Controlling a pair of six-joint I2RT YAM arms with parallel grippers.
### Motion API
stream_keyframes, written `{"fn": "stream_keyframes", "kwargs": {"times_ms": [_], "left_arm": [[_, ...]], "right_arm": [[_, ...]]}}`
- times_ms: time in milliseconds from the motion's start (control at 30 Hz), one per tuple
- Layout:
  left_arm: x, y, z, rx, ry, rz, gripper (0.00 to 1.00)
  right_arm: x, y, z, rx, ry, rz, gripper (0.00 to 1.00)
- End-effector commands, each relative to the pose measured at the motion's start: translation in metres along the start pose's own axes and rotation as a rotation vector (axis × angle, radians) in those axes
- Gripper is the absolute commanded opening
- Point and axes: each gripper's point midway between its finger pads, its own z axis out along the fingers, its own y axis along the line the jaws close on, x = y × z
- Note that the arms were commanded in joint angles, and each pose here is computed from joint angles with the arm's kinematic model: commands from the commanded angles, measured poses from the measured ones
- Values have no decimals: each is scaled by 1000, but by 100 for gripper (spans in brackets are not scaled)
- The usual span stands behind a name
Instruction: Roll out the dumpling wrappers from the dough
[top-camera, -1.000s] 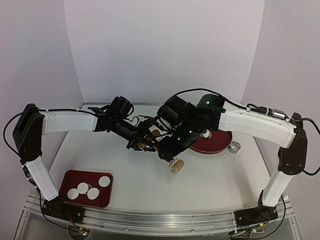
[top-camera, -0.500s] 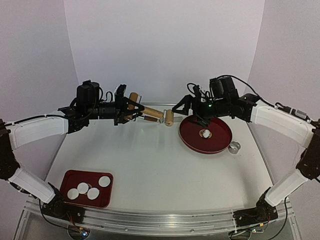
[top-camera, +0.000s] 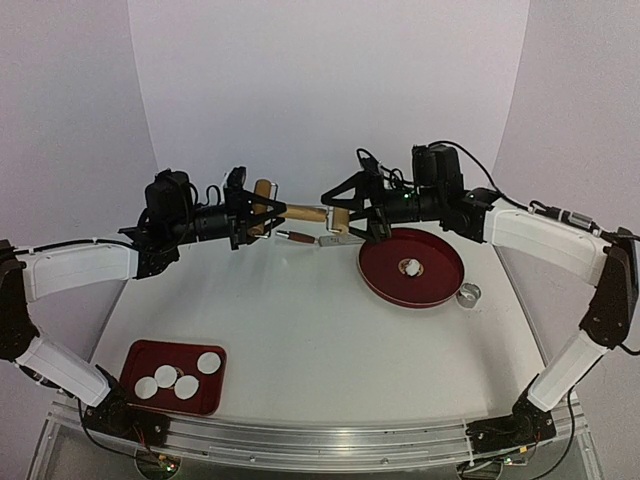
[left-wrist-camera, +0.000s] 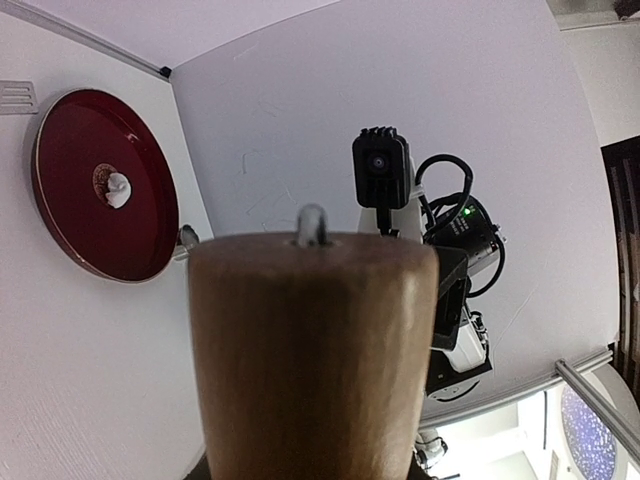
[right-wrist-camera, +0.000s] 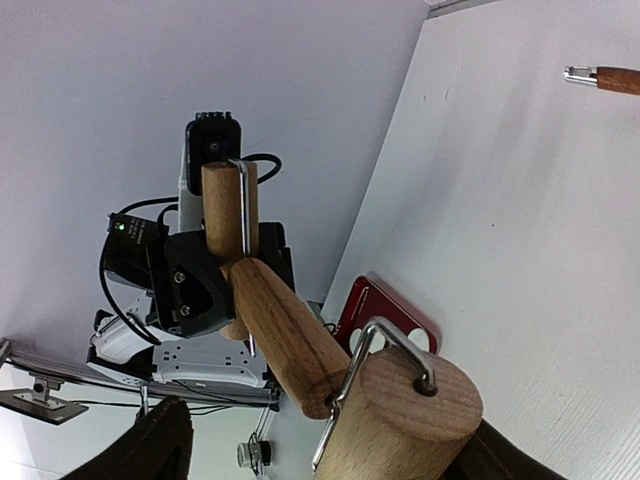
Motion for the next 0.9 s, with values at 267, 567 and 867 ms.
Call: {"fn": "stream_keyframes", "kwargs": {"times_ms": [267,567,867], "left_arm": [[-4,-25,2,92,5,53,0],[-5,-8,9,57,13,27,0],[-3,16,21,-2,54,2,11]], "right_arm": [[-13,28,9,-128,3,-19,60],[-11,26,15,-139,34,-14,45],[-19,26,9,-109,-32,-26,0]]}}
